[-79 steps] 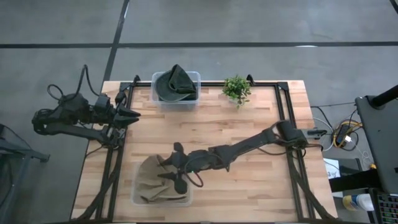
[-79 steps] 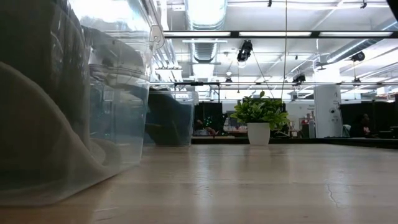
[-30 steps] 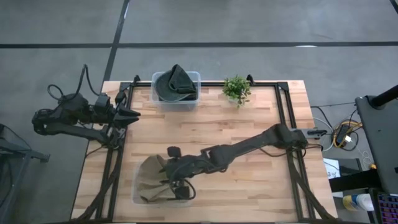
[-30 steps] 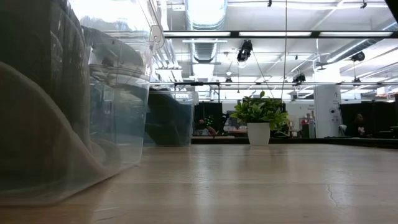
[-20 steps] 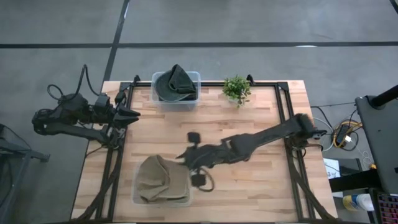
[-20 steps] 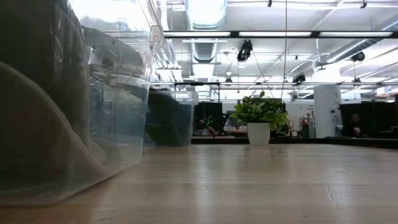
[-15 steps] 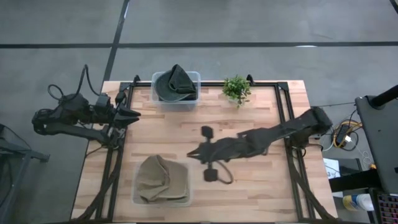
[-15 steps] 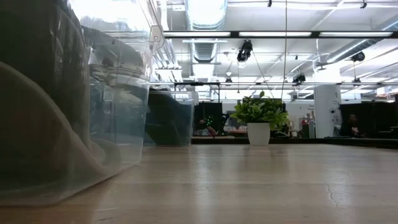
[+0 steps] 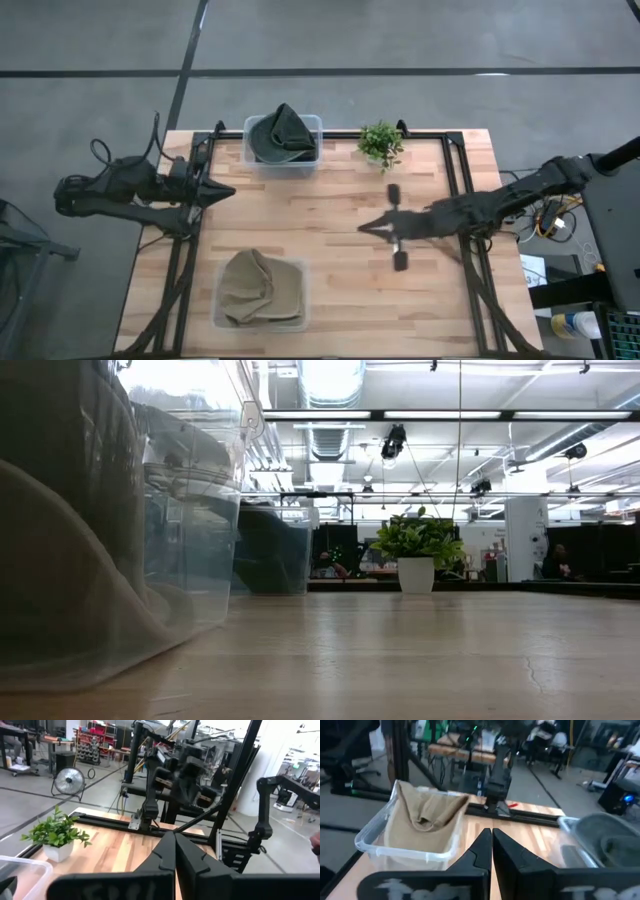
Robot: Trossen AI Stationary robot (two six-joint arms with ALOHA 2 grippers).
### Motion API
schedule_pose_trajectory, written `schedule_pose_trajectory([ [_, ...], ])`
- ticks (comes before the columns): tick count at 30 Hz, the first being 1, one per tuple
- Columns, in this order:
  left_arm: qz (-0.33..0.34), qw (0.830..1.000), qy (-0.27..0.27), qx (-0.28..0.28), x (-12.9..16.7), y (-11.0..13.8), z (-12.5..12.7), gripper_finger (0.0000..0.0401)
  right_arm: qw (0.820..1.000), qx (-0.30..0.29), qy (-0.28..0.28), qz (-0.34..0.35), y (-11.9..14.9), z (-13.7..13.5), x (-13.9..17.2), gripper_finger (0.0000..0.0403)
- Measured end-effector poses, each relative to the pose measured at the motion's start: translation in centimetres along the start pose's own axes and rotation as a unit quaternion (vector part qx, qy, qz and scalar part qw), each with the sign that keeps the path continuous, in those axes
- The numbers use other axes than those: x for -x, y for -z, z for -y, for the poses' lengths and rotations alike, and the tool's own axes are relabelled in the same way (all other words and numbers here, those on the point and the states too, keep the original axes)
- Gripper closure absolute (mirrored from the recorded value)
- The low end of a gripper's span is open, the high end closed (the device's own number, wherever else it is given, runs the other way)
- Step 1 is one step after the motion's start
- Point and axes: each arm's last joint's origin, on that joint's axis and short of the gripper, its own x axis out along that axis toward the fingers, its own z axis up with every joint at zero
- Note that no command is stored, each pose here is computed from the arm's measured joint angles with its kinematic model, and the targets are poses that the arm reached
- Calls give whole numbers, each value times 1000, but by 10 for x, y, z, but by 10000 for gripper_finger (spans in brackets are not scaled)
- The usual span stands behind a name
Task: Pick & Place hat
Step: Return to Home Position
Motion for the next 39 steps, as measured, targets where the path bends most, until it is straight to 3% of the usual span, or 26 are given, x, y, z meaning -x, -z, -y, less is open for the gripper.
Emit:
schedule_pose_trajectory([
  [10,16,1000,3,-15,14,10,-3,400,999,-20,4,33,47,21,67,394],
  [15,26,999,16,-22,29,29,-8,401,998,-43,9,52,62,27,86,394],
  [26,84,996,31,-22,54,79,-20,401,995,-73,16,70,115,29,100,394],
  [28,53,998,24,-24,47,92,-23,401,993,-76,16,89,123,29,100,394],
  [34,42,998,11,-36,34,105,-25,401,990,-65,20,123,150,27,99,394],
  [39,51,998,13,-46,28,116,-27,401,992,-66,17,109,175,25,98,394],
])
